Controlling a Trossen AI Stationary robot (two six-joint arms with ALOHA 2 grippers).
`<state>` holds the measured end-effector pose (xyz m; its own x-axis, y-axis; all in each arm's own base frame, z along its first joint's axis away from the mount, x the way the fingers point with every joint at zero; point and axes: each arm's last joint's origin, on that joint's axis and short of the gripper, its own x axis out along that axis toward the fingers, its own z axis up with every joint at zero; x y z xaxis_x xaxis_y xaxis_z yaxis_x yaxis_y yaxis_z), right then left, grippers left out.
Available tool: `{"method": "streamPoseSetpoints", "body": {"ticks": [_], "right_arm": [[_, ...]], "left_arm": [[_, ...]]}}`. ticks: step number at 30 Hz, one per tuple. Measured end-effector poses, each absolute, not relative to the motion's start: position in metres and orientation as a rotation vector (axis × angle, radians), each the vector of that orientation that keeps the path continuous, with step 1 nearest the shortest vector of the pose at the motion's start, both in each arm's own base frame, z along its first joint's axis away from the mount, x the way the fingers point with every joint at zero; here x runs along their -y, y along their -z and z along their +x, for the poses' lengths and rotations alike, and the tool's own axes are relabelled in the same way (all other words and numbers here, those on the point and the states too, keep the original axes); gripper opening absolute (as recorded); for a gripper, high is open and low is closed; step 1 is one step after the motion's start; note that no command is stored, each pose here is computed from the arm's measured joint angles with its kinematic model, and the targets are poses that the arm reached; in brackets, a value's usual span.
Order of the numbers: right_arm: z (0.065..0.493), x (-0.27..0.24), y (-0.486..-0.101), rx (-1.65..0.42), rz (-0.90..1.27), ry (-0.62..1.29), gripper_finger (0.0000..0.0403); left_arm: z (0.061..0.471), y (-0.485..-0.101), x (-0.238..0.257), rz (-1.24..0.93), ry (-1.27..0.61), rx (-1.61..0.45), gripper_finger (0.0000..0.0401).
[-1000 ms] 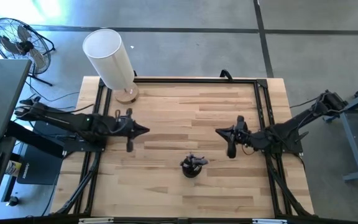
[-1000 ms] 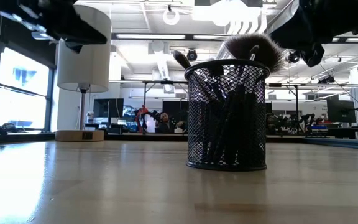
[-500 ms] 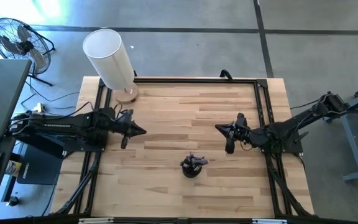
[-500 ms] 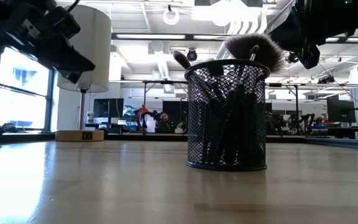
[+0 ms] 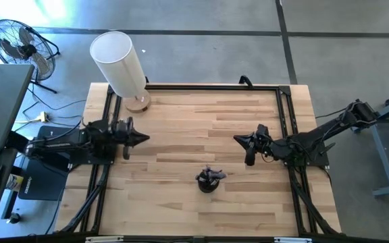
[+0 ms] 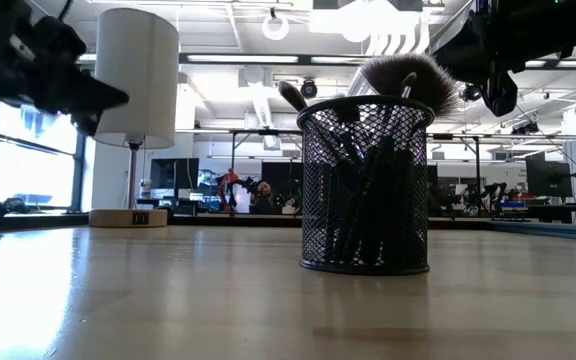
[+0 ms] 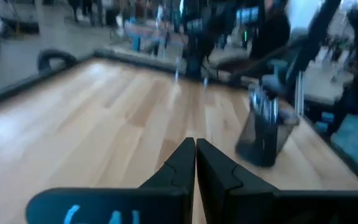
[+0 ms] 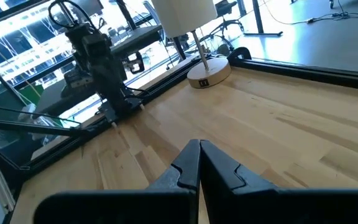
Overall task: Pick & Place Makeup Supplies
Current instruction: Return to Home Position
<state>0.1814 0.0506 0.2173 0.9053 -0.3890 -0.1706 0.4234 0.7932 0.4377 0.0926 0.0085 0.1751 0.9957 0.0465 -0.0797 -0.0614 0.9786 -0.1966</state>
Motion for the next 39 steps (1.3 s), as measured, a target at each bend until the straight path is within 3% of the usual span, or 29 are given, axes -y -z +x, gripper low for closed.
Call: {"method": "streamPoseSetpoints", "body": {"ticks": [12,20,27,39], "right_arm": [[0.181,-0.050,-0.216,-0.108,0.387,0.437,0.0001],[0.178,-0.047,-0.201,-0.298,0.220,0.385,0.0001],[0.177,-0.039,-0.189,-0.499,0.073,0.198,0.0001],[0.183,-0.009,-0.188,-0.542,-0.080,-0.129,0.0000]], "left_arm": [[0.094,-0.173,-0.011,-0.130,-0.126,-0.056,0.0012],[0.094,-0.172,-0.010,-0.131,-0.111,-0.057,0.0012],[0.094,-0.172,-0.010,-0.131,-0.111,-0.052,0.0012],[0.094,-0.172,-0.010,-0.131,-0.111,-0.052,0.0012]]}}
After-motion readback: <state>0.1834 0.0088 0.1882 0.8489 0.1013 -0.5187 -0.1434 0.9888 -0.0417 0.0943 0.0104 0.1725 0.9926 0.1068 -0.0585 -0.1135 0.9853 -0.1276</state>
